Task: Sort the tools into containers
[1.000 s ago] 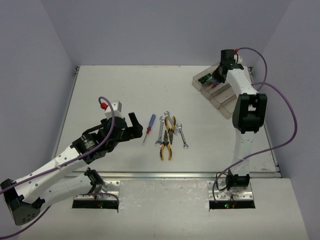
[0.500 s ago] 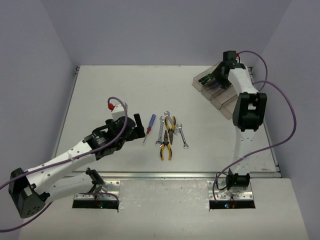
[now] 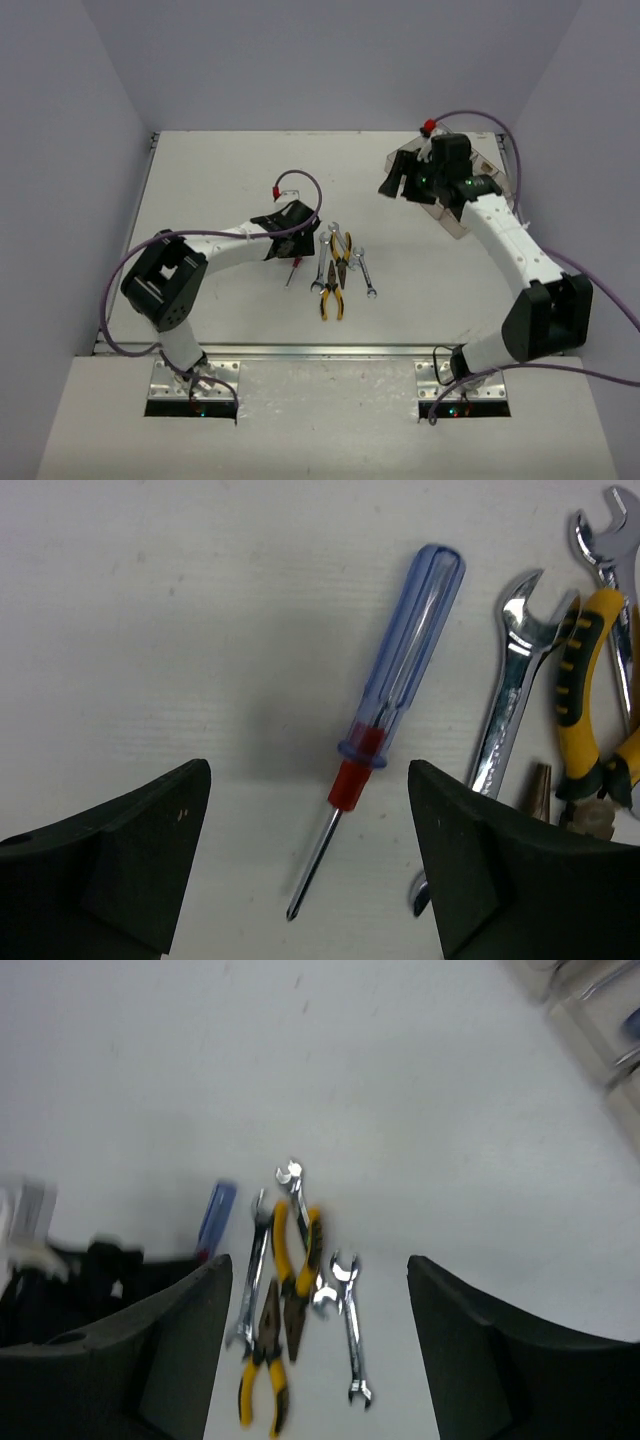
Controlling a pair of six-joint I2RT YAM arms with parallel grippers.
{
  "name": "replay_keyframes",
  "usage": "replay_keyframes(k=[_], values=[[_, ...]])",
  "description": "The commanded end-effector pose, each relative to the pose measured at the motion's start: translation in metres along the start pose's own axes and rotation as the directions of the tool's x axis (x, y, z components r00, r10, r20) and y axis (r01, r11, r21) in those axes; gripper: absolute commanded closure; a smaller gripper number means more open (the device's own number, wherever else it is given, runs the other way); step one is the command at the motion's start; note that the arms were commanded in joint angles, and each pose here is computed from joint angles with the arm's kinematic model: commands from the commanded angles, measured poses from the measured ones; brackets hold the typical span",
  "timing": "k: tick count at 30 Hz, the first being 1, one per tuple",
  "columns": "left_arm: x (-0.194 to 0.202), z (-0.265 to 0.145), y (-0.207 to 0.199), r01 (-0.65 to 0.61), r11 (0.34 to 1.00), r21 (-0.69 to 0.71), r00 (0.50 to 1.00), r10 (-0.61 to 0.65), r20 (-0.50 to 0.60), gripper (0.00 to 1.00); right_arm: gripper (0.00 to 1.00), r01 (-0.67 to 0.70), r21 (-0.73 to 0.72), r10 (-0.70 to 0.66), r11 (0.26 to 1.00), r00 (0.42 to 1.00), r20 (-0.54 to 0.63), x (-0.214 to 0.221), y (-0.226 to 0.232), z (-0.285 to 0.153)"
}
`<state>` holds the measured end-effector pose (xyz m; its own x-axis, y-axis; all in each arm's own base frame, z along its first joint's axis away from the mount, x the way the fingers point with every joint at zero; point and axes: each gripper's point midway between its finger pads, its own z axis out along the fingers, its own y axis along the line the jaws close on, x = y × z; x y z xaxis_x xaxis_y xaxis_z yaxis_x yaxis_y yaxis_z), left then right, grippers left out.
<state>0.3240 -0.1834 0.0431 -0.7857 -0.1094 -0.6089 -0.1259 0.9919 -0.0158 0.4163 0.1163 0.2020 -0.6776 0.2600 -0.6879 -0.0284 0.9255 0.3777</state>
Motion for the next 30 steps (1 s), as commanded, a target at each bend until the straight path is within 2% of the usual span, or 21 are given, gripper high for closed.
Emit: replay_keyframes(k=[1,7,10,12,13,16,17,19,22,25,27,30], values=[[-0.02,0.016,-0.025,-0.027,0.995,0.092,1.0,0.027,-0.004,0.26,0.3,0.048,-0.159,-0.061,0.986,0.995,-0.081,0.068,0.013,-0.015],[0.002,0.049,-0.033,-0.086,0.993,0.08,0.989,0.095,-0.114,0.48,0.31,0.029,-0.262,-0.056,0.965,0.994,-0.095,0.107,0.022,-0.039],[0.011,0.055,-0.027,-0.1,0.994,0.037,0.983,0.104,-0.149,0.72,0.31,0.027,-0.293,-0.062,0.956,0.992,-0.109,0.114,0.026,-0.044],[0.013,0.056,-0.021,-0.095,0.995,0.01,0.983,0.096,-0.155,0.97,0.3,0.004,-0.334,-0.047,0.943,0.991,-0.122,0.123,0.03,-0.047],[0.009,0.051,-0.019,-0.078,0.997,0.004,0.987,0.078,-0.14,1.0,0.29,-0.009,-0.378,-0.04,0.926,0.992,-0.12,0.129,0.036,-0.048],[-0.006,0.027,-0.02,0.002,0.999,0.046,0.998,0.001,-0.068,1.0,0.25,-0.06,-0.543,-0.021,0.837,0.99,-0.142,0.15,0.059,-0.058],[0.0,0.025,-0.019,0.013,0.998,0.064,0.997,-0.008,-0.072,1.0,0.24,-0.094,-0.587,-0.014,0.804,0.984,-0.176,0.155,0.068,-0.065],[-0.021,-0.018,-0.034,0.136,0.962,0.236,0.99,-0.139,-0.001,1.0,0.18,-0.104,-0.699,-0.025,0.708,0.985,-0.172,0.175,0.089,-0.073],[-0.031,-0.071,-0.067,0.24,0.823,0.514,0.96,-0.279,-0.002,1.0,0.13,-0.046,-0.756,-0.097,0.653,0.985,-0.143,0.201,0.115,-0.077],[-0.038,-0.126,-0.087,0.299,0.666,0.683,0.922,-0.387,-0.026,1.0,0.11,-0.018,-0.792,-0.111,0.611,0.988,-0.107,0.209,0.137,-0.077],[-0.037,-0.144,-0.093,0.316,0.61,0.726,0.907,-0.418,-0.043,1.0,0.12,-0.053,-0.791,-0.108,0.61,0.983,-0.149,0.217,0.145,-0.07],[-0.035,-0.159,-0.098,0.334,0.552,0.764,0.89,-0.45,-0.064,1.0,0.15,-0.043,-0.831,-0.116,0.554,0.985,-0.129,0.217,0.162,-0.077]])
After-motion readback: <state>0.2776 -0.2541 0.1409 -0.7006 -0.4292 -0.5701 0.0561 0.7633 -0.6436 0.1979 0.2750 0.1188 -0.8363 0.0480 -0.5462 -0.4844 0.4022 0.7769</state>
